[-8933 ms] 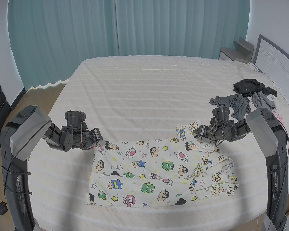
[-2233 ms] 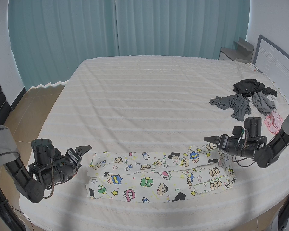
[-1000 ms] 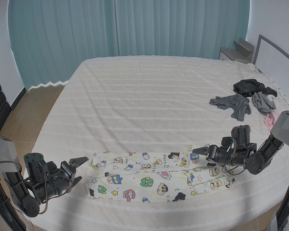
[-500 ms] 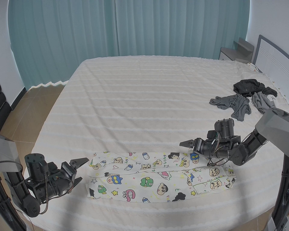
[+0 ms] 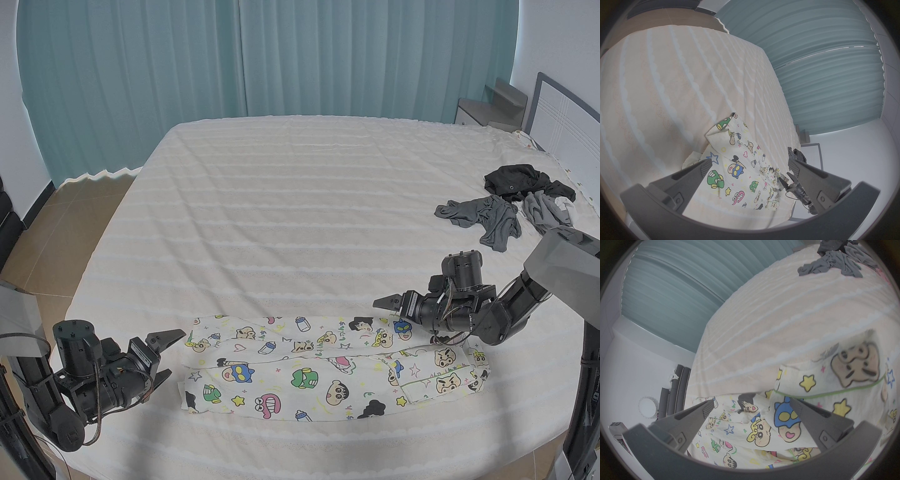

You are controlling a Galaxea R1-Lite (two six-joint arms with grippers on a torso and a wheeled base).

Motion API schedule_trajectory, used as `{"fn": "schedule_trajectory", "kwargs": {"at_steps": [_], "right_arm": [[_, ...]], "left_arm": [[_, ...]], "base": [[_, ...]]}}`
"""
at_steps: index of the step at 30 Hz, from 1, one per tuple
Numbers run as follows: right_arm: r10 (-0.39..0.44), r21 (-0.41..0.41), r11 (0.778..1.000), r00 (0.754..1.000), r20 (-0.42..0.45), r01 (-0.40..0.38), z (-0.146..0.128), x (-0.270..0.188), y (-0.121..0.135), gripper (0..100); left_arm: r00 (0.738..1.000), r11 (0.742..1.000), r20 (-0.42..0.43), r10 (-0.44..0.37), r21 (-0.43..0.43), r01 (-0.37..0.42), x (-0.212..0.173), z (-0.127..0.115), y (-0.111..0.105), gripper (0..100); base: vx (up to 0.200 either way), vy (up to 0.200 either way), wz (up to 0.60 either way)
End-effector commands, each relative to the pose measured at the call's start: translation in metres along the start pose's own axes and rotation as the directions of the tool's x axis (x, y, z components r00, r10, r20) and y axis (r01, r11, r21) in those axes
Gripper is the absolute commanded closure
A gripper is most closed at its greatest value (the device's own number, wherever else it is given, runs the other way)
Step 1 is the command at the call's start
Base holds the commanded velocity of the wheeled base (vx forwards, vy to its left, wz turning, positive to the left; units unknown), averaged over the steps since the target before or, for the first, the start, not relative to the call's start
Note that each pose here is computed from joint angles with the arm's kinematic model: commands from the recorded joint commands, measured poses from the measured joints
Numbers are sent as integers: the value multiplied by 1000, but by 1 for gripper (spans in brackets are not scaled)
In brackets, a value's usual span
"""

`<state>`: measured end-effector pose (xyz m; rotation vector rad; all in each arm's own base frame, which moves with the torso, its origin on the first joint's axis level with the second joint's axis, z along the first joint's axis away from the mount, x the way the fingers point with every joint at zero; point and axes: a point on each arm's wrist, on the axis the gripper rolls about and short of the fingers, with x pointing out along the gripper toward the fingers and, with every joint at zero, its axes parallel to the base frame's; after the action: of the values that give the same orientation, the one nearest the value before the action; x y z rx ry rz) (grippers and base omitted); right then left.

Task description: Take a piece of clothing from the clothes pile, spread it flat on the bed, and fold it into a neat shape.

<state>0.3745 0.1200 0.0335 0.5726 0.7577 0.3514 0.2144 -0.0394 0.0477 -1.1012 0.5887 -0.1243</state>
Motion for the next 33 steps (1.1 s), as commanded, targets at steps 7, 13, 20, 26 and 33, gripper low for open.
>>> {"fn": "schedule_trajectory", "kwargs": {"at_steps": [7, 13, 20, 26, 33], "right_arm": [[-47, 46, 998, 997, 66, 44, 22, -19, -23, 0], [-103, 91, 991, 992, 71, 96, 27, -18, -51, 0], [-155, 137, 979, 987, 30, 150, 16, -23, -73, 0], [-120, 129, 985, 991, 54, 113, 16, -54, -54, 0], [-18, 142, 990, 992, 129, 0, 5, -126, -20, 0]], "left_arm": [[1000, 1000, -10, 12, -4, -12, -1, -2, 2, 0], [1000, 1000, -12, 16, -5, -16, -1, -2, 3, 0], [1000, 1000, -14, 20, -6, -20, 0, -2, 4, 0], [1000, 1000, 7, 6, 10, -6, 4, 1, 1, 0], [994, 997, 112, -8, 83, -2, 43, 32, -1, 0]], "base": [[0, 0, 0], [0, 0, 0], [0, 0, 0], [0, 0, 0], [0, 0, 0]]}}
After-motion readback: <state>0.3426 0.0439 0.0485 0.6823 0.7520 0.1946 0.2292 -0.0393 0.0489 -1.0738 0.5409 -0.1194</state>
